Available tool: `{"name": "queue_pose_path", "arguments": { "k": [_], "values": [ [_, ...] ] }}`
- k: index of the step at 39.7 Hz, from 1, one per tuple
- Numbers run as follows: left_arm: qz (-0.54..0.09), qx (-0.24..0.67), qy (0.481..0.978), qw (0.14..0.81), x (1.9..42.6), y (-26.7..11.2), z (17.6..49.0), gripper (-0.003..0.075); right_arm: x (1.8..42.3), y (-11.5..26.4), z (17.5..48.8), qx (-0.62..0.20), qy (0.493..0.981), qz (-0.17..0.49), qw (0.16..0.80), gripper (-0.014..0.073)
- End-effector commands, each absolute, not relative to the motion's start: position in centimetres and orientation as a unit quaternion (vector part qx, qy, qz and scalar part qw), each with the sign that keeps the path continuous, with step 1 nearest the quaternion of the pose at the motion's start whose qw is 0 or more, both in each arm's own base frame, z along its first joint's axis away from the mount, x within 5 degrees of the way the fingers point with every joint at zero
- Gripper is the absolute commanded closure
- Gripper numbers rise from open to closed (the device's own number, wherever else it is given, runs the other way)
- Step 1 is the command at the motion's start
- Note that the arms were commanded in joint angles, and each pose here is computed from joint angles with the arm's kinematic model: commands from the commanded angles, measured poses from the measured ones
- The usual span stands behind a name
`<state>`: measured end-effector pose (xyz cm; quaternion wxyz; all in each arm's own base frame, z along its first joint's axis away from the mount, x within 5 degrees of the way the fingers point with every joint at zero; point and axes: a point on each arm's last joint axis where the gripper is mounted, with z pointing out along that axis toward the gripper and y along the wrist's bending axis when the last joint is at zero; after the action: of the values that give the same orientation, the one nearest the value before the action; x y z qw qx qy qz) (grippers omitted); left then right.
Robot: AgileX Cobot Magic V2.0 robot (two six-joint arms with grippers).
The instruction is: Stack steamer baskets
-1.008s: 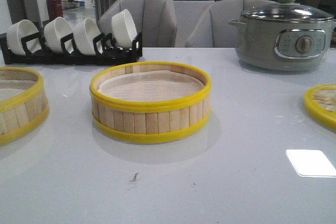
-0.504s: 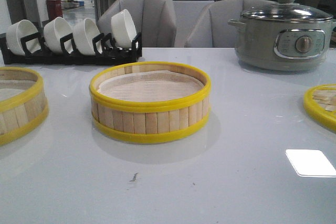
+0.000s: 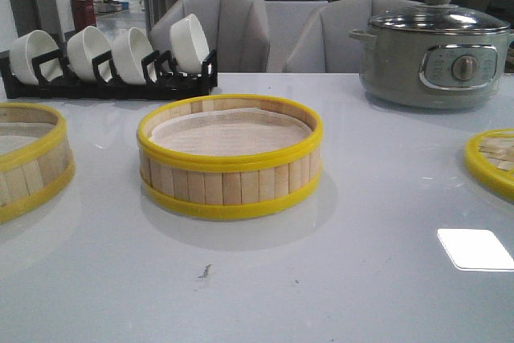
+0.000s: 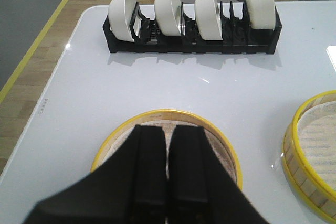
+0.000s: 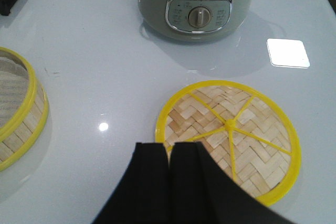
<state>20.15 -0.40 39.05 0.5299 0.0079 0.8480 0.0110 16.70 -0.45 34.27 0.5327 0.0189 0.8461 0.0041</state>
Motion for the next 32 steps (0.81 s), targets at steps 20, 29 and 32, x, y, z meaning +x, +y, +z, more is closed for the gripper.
{"name": "queue_pose_path", "arguments": {
  "k": [20,29,32],
  "values": [
    [0.008,0.014,0.828,0.560,19.9,-0.6,40.7,0.0567,17.0,-0.6,36.3,0.023,0.811,0.004,0.585,0.0132],
    [-0.015,0.037,0.837,0.546,19.8,-1.7,40.4,0.0227,17.0,-0.6,36.3,0.023,0.811,0.004,0.585,0.0101],
    [-0.028,0.037,0.847,0.530,20.1,-2.1,39.9,0.0224,17.0,-0.5,36.3,0.025,0.811,0.006,0.585,0.0101]
  ]
}}
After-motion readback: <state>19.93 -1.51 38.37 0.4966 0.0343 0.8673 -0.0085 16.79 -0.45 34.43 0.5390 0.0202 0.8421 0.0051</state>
